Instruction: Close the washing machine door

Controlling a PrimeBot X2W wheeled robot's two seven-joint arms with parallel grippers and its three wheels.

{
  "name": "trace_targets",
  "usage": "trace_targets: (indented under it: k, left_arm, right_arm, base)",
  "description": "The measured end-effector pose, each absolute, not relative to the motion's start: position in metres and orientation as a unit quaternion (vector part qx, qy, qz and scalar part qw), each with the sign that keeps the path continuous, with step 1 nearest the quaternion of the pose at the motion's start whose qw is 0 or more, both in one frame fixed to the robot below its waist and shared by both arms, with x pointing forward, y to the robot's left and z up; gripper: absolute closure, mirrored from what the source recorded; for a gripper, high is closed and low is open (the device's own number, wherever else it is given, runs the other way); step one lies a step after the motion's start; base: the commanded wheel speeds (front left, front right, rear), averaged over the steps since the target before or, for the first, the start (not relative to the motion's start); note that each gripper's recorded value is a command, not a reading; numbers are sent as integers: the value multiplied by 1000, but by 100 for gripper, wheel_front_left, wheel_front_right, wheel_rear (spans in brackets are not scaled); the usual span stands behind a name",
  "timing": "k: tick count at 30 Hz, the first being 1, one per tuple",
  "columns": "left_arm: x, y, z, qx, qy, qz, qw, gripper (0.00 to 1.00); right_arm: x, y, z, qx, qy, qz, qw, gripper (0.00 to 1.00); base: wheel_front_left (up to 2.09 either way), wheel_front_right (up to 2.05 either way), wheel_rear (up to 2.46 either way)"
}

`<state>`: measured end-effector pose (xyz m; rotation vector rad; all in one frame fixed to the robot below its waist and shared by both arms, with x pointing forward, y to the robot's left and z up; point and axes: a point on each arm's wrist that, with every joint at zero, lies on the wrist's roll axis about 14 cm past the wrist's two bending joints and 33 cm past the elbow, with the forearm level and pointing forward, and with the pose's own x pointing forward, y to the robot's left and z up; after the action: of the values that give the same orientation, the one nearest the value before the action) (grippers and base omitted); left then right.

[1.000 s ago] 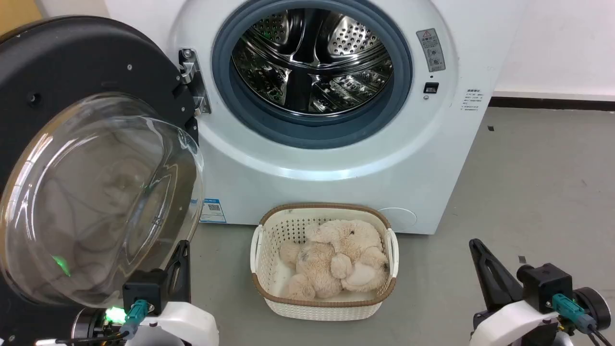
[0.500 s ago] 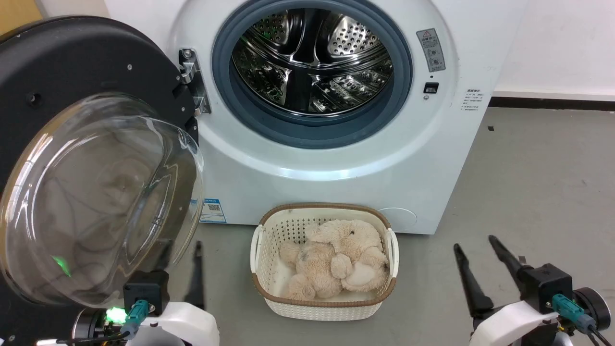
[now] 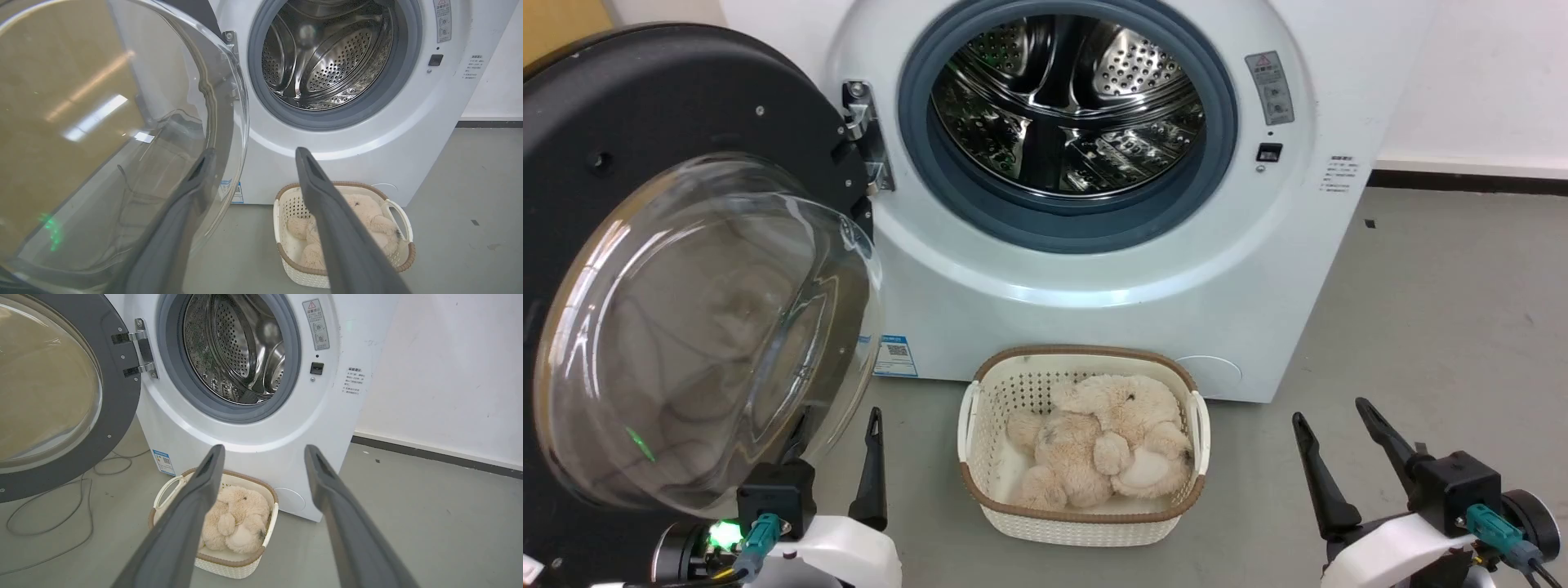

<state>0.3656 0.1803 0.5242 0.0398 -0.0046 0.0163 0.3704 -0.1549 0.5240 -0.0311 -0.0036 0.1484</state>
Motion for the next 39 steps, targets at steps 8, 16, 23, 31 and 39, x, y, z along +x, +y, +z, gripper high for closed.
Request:
trace_targets:
  k: [8, 16, 23, 31, 39]
  left_arm:
    - [360, 188, 527, 20, -10, 21, 1000, 0]
    - [352, 200, 529, 19, -19, 40, 999, 0]
    - [342, 212, 531, 19, -26, 61, 998, 0]
    - [330, 227, 534, 17, -35, 88, 995, 0]
    - [320, 240, 535, 14, -41, 114, 993, 0]
  right_arm:
    - [374, -144, 526, -9, -9, 90, 996, 0]
    - [377, -129, 526, -4, -14, 112, 994, 0]
    - [380, -114, 526, 1, -18, 134, 991, 0]
    - [384, -93, 529, 10, -26, 164, 986, 0]
    - [387, -73, 525, 19, -24, 192, 981, 0]
  base:
    - [0, 0, 0]
    - [0, 0, 0]
    - [0, 0, 0]
    - [0, 0, 0]
    - [0, 0, 0]
